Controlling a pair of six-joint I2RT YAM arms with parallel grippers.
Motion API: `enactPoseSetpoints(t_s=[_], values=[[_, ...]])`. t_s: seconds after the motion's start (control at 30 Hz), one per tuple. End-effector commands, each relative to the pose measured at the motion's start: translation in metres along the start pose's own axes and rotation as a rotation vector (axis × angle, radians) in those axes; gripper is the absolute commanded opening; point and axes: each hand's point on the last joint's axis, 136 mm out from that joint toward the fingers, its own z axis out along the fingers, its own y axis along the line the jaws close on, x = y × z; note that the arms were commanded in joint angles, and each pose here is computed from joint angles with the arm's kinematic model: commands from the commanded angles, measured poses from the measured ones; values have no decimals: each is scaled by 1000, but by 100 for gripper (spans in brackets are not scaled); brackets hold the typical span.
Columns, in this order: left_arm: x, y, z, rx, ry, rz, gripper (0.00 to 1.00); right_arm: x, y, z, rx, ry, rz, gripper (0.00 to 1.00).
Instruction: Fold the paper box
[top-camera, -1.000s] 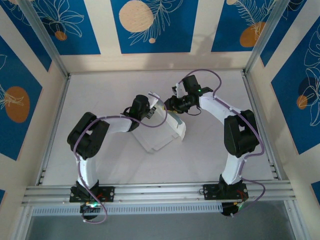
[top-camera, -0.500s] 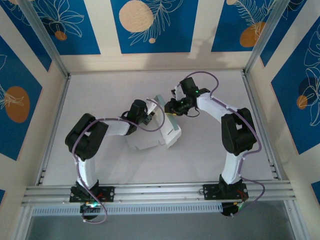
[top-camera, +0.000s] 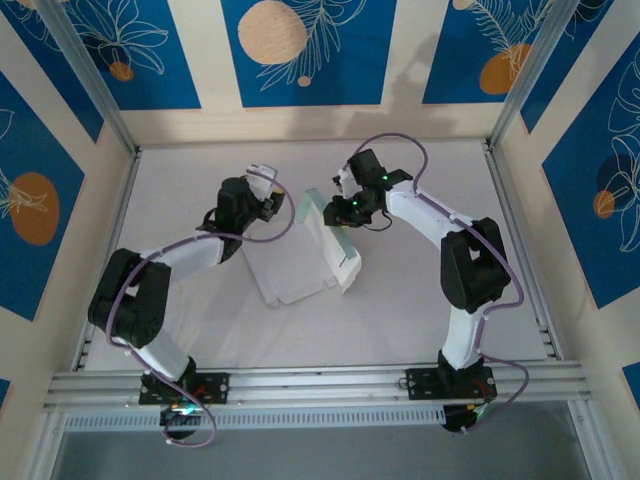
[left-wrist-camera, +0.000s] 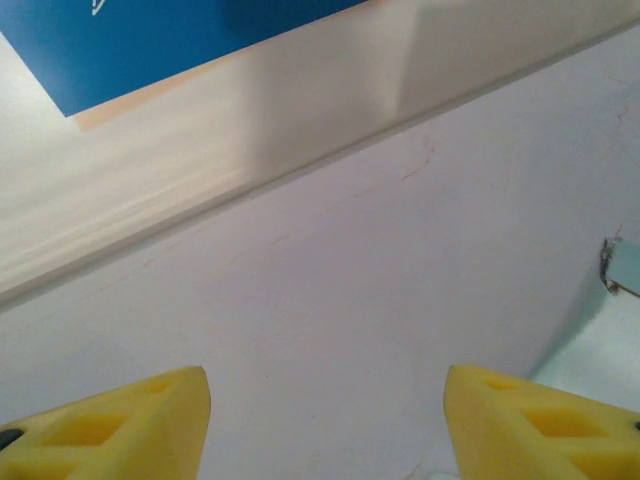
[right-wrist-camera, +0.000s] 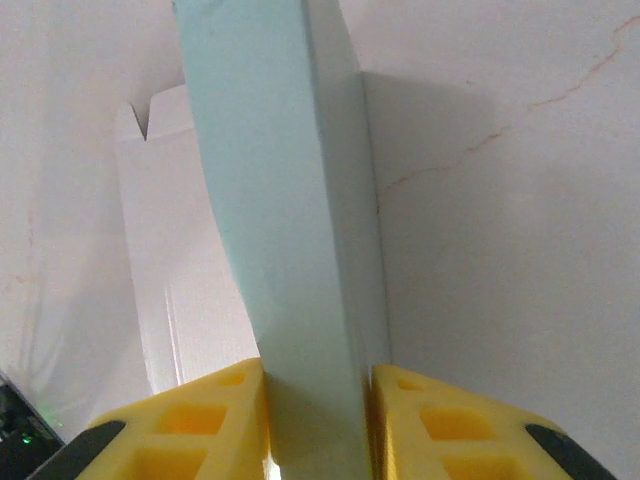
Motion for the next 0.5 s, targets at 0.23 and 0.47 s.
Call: enactPoseSetpoints(t_s=[0.23, 0.47], values=[[19, -62, 3, 342, -6, 201, 62, 1, 15, -6, 39, 25, -97, 31], [38, -69, 13, 401, 39, 315, 61, -1, 21, -9, 25, 20, -115, 30]])
